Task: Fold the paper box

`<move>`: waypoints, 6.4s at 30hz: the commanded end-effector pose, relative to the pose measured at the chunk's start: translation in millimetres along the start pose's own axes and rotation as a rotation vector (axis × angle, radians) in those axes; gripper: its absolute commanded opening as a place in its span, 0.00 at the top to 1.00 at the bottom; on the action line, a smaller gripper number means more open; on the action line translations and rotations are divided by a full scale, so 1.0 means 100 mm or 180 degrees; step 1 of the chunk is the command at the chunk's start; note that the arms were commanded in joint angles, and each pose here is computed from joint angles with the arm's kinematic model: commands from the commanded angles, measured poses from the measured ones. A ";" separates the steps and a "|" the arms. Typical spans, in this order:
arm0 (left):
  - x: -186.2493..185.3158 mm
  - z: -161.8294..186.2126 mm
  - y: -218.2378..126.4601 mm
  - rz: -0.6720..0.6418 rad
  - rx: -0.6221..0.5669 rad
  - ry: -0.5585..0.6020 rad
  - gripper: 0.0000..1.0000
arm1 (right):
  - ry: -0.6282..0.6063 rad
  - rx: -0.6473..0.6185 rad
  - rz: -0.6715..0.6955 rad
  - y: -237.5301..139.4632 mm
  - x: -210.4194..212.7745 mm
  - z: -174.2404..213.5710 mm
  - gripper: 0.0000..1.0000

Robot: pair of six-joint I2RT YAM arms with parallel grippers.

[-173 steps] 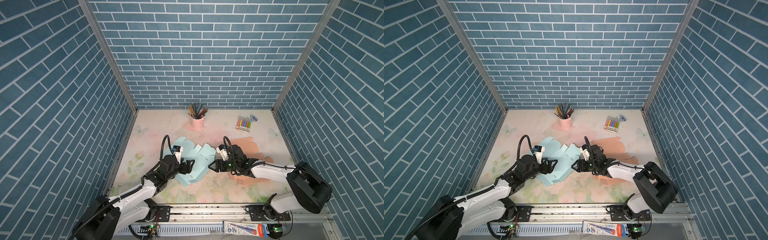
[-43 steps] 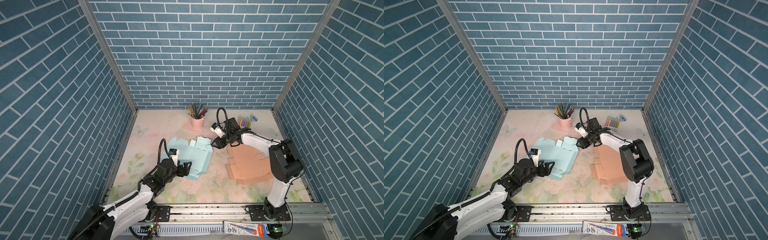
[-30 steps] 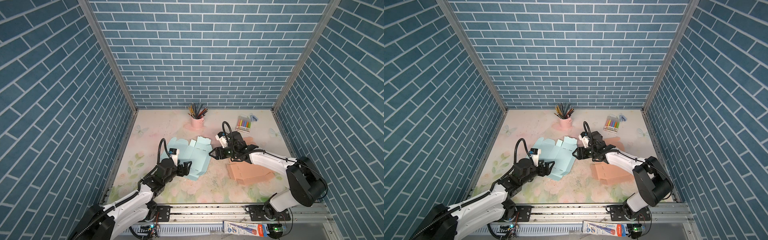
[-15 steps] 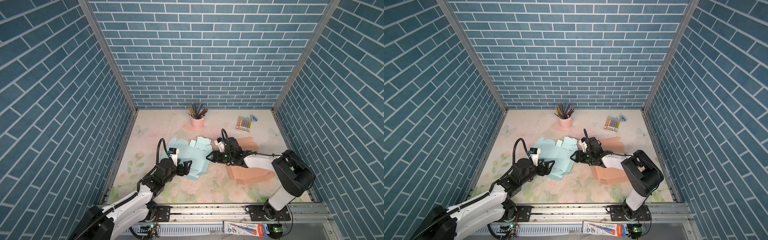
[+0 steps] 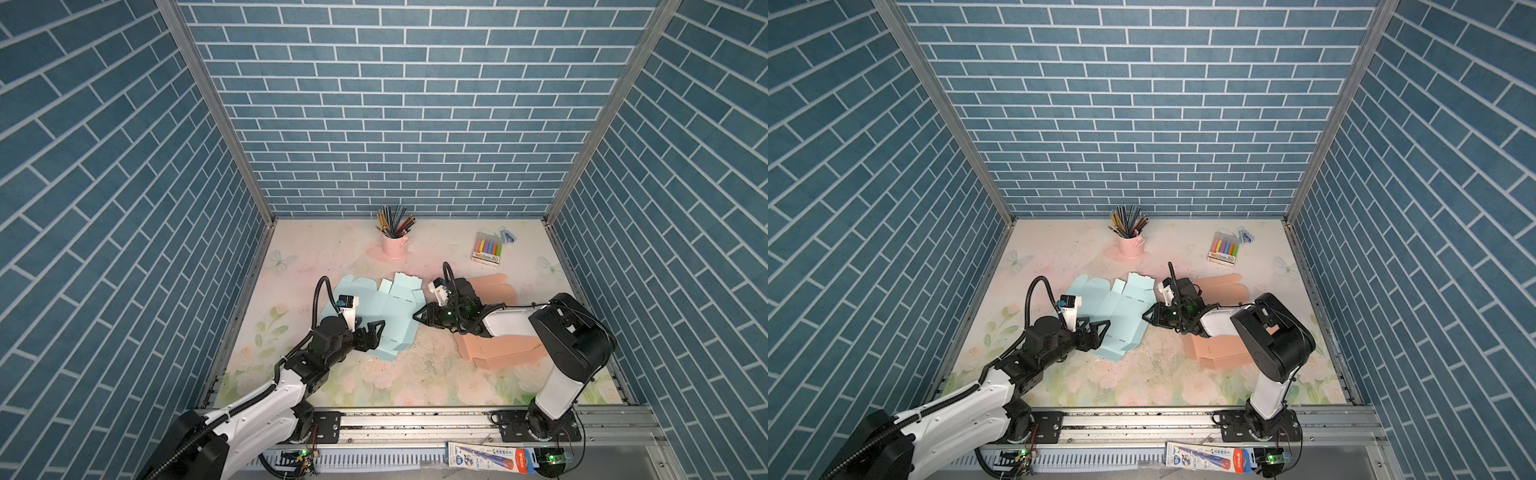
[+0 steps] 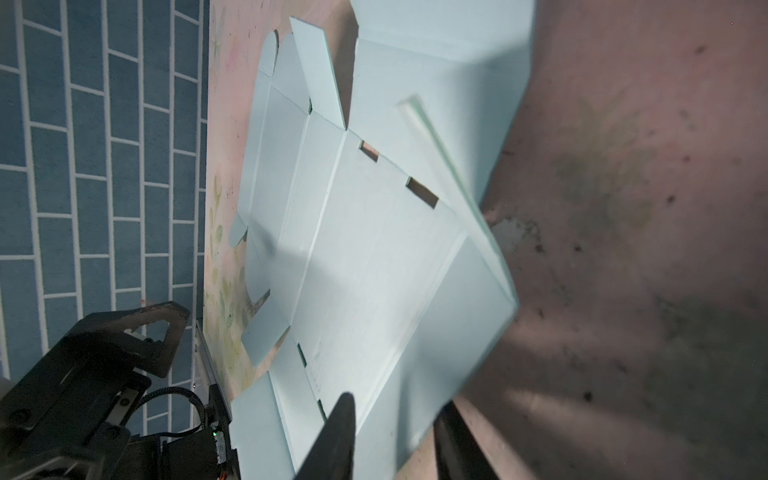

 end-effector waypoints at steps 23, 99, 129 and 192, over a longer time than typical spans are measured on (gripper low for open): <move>0.01 -0.02 -0.03 0.0000 -0.0075 -0.0025 0.13 | -0.0123 0.0097 0.0163 -0.12 -0.10 -0.19 0.96; 0.41 -0.53 0.45 -0.0205 0.0185 -0.0316 1.00 | -0.1604 0.0368 0.0977 -0.50 0.23 -0.38 0.97; 0.53 -0.42 1.05 -0.0270 0.0480 -0.0195 1.00 | -0.1939 0.0280 0.1086 -0.51 0.41 -0.42 0.97; -0.13 -0.93 0.42 -0.0098 -0.0165 0.0029 1.00 | -0.3565 0.0080 0.2120 -0.49 0.82 -0.02 0.99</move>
Point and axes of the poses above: each gripper's point midway between its finger pads, its own y axis out along the fingers, its own x axis along the line the jaws close on, z = x × y, the point moved 6 cm from there along -y, back along the fingers, and after that the axes turned 4 degrees about y, right-handed, at the moved point
